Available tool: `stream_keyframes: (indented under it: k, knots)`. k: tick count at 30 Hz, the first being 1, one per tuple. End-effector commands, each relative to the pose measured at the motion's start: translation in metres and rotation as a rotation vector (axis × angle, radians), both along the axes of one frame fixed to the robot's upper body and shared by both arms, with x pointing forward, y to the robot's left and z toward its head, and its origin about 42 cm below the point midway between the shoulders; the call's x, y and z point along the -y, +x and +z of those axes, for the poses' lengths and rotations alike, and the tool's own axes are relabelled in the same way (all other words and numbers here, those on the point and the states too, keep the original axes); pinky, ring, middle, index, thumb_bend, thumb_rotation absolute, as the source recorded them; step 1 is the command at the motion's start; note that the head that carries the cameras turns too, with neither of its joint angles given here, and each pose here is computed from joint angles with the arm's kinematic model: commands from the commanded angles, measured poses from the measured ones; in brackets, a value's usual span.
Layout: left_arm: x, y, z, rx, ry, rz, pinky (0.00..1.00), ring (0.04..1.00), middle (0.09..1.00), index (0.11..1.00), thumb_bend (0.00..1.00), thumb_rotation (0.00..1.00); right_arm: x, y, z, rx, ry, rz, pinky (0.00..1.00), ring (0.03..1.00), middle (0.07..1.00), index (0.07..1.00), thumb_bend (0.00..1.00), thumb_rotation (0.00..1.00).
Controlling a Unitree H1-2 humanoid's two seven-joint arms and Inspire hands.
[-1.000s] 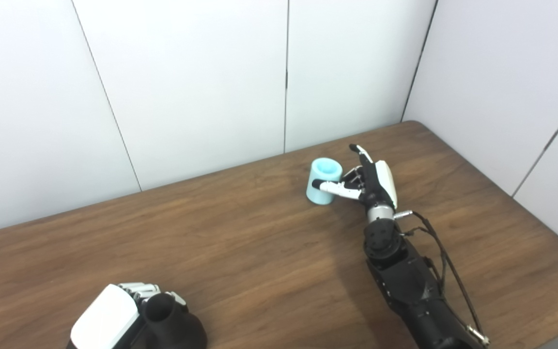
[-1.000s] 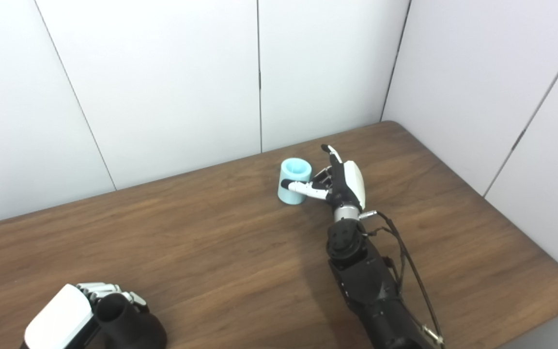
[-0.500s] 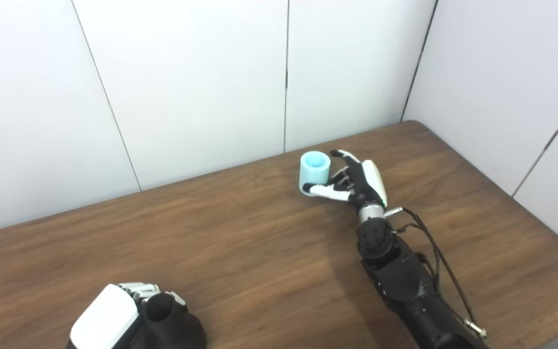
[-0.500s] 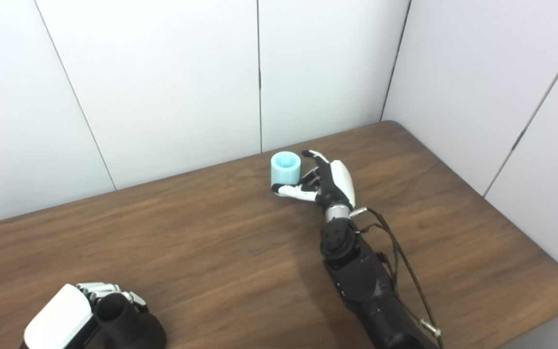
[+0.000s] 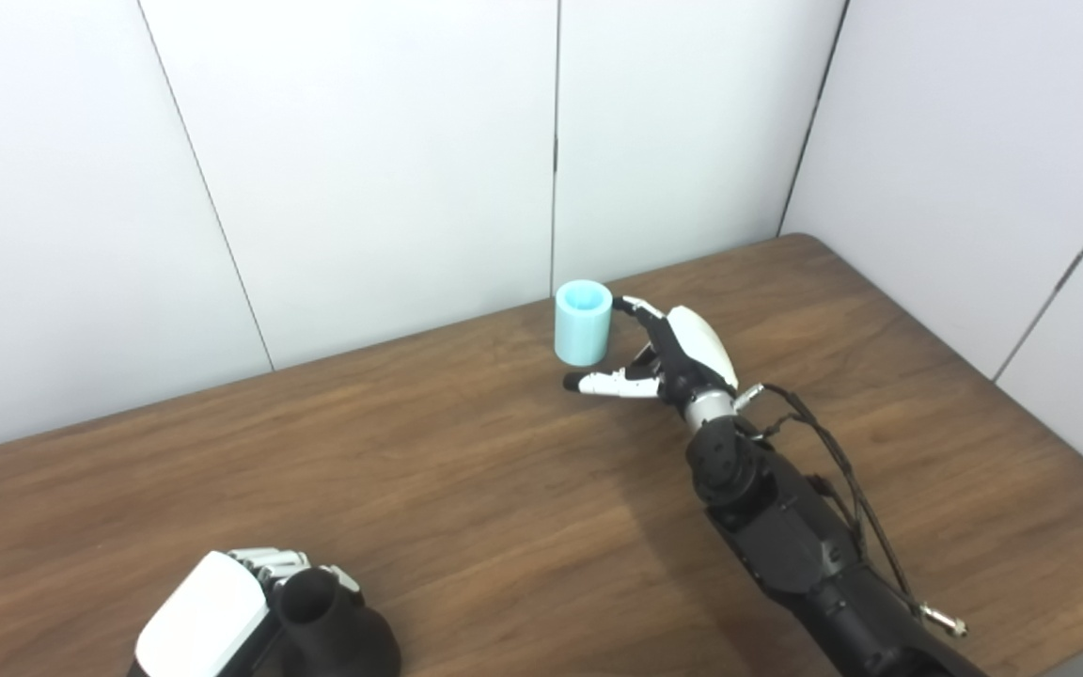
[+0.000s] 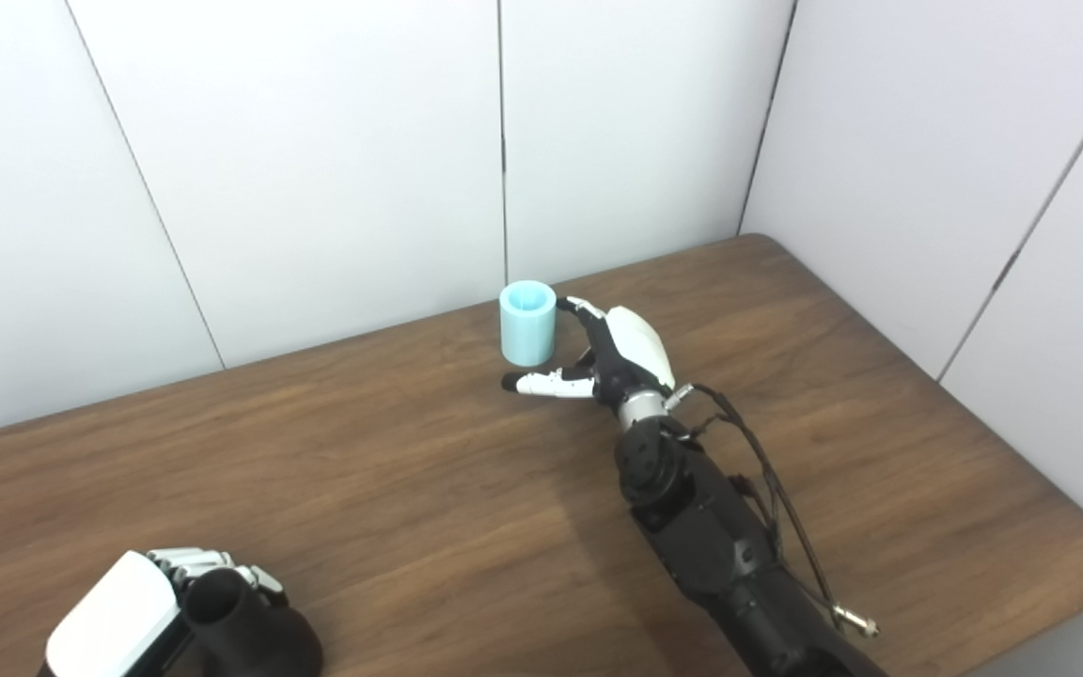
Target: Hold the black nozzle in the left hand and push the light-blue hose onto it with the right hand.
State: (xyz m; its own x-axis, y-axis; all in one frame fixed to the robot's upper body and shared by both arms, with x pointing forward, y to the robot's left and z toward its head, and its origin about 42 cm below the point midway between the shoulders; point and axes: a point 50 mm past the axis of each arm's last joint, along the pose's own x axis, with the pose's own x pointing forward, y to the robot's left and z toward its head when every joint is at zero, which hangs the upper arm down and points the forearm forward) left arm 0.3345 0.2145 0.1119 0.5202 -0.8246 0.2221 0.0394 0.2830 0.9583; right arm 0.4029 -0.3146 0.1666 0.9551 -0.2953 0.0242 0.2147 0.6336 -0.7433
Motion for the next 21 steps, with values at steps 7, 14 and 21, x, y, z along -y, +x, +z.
stream_keyframes:
  k: [7,14,21]
  knots:
    - [-0.001,-0.076,-0.073,-0.244,0.030,-0.018,0.36,0.462,0.481,0.488,0.52,0.00,0.008,0.010,0.021,0.059,-0.079,-0.080,0.70,0.789,0.802,0.818,1.00,0.56]
    - [-0.002,-0.074,-0.073,-0.242,0.033,-0.015,0.35,0.460,0.483,0.486,0.52,0.00,0.014,0.011,0.022,0.038,-0.088,-0.140,0.74,0.824,0.837,0.829,1.00,0.58]
    - [-0.004,-0.073,-0.073,-0.242,0.035,-0.011,0.36,0.462,0.480,0.490,0.52,0.00,0.017,0.010,0.022,0.051,-0.084,-0.184,0.83,0.902,0.915,0.896,1.00,0.59]
